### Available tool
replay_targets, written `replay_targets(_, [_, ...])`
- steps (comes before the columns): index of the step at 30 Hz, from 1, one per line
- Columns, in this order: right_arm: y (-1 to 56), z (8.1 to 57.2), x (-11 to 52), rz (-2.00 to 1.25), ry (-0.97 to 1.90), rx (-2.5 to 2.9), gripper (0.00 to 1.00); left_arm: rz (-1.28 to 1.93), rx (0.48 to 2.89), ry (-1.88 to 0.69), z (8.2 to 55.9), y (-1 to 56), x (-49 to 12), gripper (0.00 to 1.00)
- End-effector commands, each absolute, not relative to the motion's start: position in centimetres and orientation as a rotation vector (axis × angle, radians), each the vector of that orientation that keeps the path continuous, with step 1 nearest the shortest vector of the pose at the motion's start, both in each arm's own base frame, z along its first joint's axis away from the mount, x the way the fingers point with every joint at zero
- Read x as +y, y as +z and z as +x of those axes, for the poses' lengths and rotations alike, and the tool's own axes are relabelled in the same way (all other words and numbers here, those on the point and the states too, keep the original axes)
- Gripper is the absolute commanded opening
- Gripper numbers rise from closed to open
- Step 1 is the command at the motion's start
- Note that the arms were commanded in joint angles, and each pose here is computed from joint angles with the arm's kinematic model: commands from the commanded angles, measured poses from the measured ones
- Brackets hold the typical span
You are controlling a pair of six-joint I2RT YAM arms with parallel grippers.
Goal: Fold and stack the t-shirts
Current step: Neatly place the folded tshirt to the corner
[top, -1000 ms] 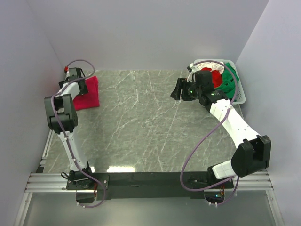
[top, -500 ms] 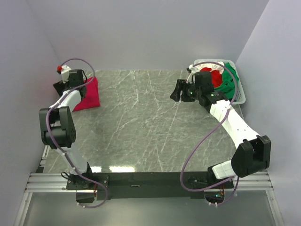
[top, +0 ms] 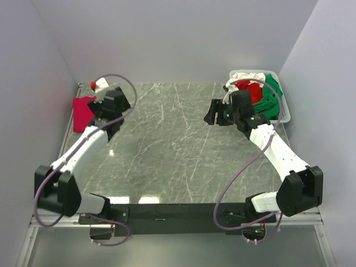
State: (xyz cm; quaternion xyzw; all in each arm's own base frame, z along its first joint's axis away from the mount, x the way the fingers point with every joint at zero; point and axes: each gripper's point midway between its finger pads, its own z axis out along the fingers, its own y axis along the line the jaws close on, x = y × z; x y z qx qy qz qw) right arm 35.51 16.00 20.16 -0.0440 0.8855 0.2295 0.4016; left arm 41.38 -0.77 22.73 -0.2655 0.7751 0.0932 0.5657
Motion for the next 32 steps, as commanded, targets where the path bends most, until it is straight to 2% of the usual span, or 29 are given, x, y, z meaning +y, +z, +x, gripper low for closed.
replay_targets(1, [22.1, 35.7, 15.1, -0.097, 0.542, 2.148, 0.72, -0.575, 1.888, -0.004, 38.6, 21.8, -5.5, 0.99])
replay_targets(5, [21.3, 34.6, 14.6, -0.09, 0.535, 2.148, 0.72, -0.461, 1.905, -0.22, 35.3, 22.9, -9.9, 0.99])
replay_targets(11, [20.6, 33.1, 14.7, -0.079, 0.575, 2.141, 0.72, -0.378, 1.934, -0.359, 32.3, 22.9, -11.8, 0.99])
replay_targets(21, [19.6, 30.8, 16.6, -0.109, 0.619, 2.159, 0.71, -0.337, 1.943, -0.385, 30.6, 22.6, -11.8, 0.99])
replay_targets(32, [19.2, 29.8, 17.8, -0.127, 0.57, 2.182, 0.71, -0.301, 1.935, -0.388, 31.1, 22.9, -12.2, 0.99])
